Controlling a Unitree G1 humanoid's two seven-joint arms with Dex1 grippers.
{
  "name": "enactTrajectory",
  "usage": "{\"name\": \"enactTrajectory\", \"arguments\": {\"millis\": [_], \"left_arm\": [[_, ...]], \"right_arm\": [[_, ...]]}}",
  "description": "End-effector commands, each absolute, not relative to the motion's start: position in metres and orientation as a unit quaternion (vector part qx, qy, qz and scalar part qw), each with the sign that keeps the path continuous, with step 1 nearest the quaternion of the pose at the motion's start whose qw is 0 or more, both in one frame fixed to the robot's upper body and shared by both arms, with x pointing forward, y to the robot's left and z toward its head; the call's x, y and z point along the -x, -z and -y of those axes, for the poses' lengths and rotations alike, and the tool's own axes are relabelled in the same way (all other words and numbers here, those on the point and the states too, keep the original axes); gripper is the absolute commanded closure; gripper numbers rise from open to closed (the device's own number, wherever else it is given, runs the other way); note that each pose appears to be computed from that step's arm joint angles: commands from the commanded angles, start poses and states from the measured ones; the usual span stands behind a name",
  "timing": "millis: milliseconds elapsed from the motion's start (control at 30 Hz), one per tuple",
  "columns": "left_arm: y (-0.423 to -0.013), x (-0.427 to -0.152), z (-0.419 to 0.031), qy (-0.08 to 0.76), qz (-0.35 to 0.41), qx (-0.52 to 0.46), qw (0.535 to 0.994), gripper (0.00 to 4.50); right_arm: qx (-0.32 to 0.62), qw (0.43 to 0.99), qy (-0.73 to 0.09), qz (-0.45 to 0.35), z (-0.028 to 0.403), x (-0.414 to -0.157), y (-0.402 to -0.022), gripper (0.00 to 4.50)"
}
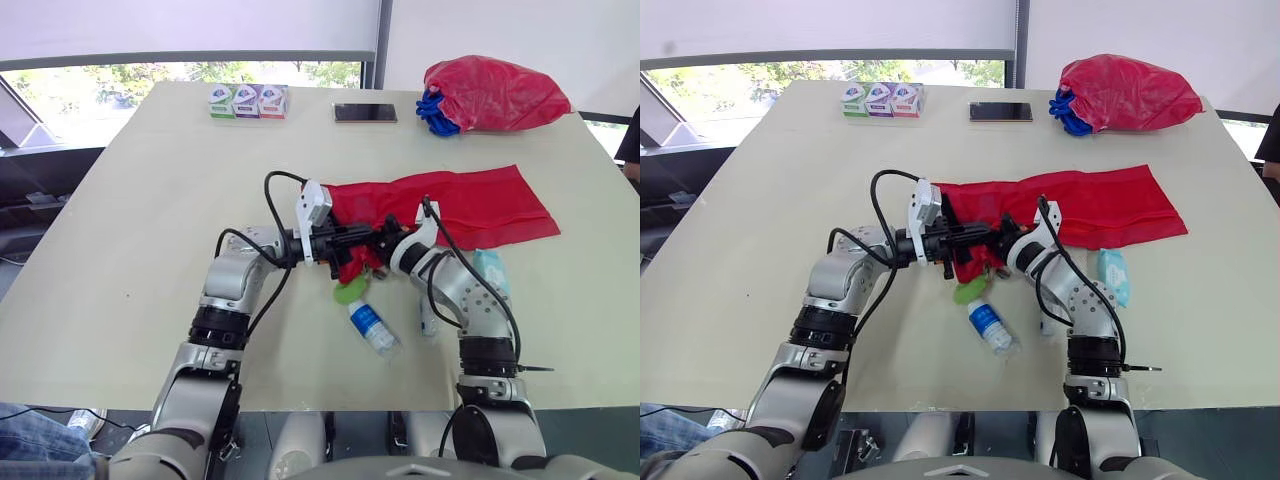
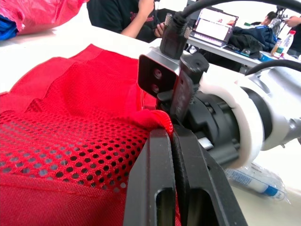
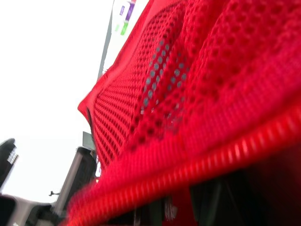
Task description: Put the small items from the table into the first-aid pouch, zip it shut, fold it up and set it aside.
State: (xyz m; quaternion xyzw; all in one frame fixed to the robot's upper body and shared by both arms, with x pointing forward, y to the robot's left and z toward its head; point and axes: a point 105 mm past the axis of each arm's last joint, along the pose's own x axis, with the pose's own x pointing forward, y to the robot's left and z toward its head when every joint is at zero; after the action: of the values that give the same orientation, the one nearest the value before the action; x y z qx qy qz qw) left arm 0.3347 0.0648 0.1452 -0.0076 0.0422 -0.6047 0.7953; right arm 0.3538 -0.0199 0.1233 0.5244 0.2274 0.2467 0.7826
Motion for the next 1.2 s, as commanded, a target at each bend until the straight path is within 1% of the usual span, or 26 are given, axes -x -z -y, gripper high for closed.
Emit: {"name": "enactTrajectory", "arguments": {"millis": [33,67,100,133,167,200,233,267,400,733,767,800,867,900,933,967,1200], "left_arm": [[-0.152,-0.329,-0.058,0.624,-0.027,0.0,0.781,4.48],[-0.153,-0.331,-0.06,0.62,-0.026,-0.002,0.784,4.5],[-0.153,-0.334,-0.062,0.616,-0.025,-0.005,0.788,4.5],[-0.154,-0.337,-0.065,0.612,-0.023,-0.008,0.791,4.5],[-0.154,-0.338,-0.066,0.609,-0.023,-0.01,0.793,4.5],[-0.155,-0.341,-0.068,0.605,-0.021,-0.012,0.796,4.5],[-0.155,-0.344,-0.071,0.6,-0.02,-0.014,0.799,4.5],[-0.156,-0.348,-0.074,0.594,-0.018,-0.019,0.804,4.5],[-0.158,-0.36,-0.083,0.579,-0.013,-0.03,0.814,4.5],[-0.158,-0.365,-0.086,0.582,-0.013,-0.04,0.812,4.5],[-0.158,-0.365,-0.086,0.583,-0.013,-0.04,0.811,4.5],[-0.158,-0.365,-0.085,0.584,-0.013,-0.04,0.811,4.5],[-0.158,-0.365,-0.084,0.584,-0.012,-0.04,0.81,4.5],[-0.158,-0.365,-0.084,0.585,-0.012,-0.041,0.81,4.5],[-0.158,-0.365,-0.084,0.585,-0.012,-0.041,0.81,4.5],[-0.158,-0.366,-0.084,0.584,-0.012,-0.041,0.811,4.5],[-0.156,-0.365,-0.087,0.582,-0.015,-0.043,0.812,4.5]], "right_arm": [[-0.523,0.781,-0.279,-0.198,0.01,-0.353,-0.146,3.9],[-0.521,0.781,-0.281,-0.199,0.009,-0.352,-0.145,3.36],[-0.516,0.783,-0.282,-0.202,0.009,-0.35,-0.143,2.92],[-0.51,0.786,-0.282,-0.206,0.009,-0.349,-0.142,2.6],[-0.506,0.788,-0.282,-0.208,0.01,-0.349,-0.141,2.38],[-0.499,0.792,-0.283,-0.209,0.01,-0.348,-0.14,1.79],[-0.494,0.795,-0.283,-0.209,0.011,-0.347,-0.139,1.59],[-0.481,0.801,-0.285,-0.212,0.013,-0.344,-0.137,1.28],[-0.44,0.821,-0.286,-0.226,0.02,-0.335,-0.129,1.28],[-0.423,0.834,-0.272,-0.225,0.032,-0.332,-0.125,1.28],[-0.424,0.834,-0.273,-0.224,0.031,-0.332,-0.125,2.0],[-0.424,0.834,-0.274,-0.224,0.03,-0.332,-0.126,2.25],[-0.424,0.834,-0.273,-0.224,0.029,-0.332,-0.126,3.3],[-0.424,0.834,-0.273,-0.224,0.029,-0.332,-0.125,3.61],[-0.423,0.834,-0.274,-0.224,0.028,-0.332,-0.125,4.15],[-0.423,0.835,-0.273,-0.225,0.028,-0.332,-0.125,4.44],[-0.409,0.839,-0.282,-0.221,0.032,-0.329,-0.128,4.44]]}}
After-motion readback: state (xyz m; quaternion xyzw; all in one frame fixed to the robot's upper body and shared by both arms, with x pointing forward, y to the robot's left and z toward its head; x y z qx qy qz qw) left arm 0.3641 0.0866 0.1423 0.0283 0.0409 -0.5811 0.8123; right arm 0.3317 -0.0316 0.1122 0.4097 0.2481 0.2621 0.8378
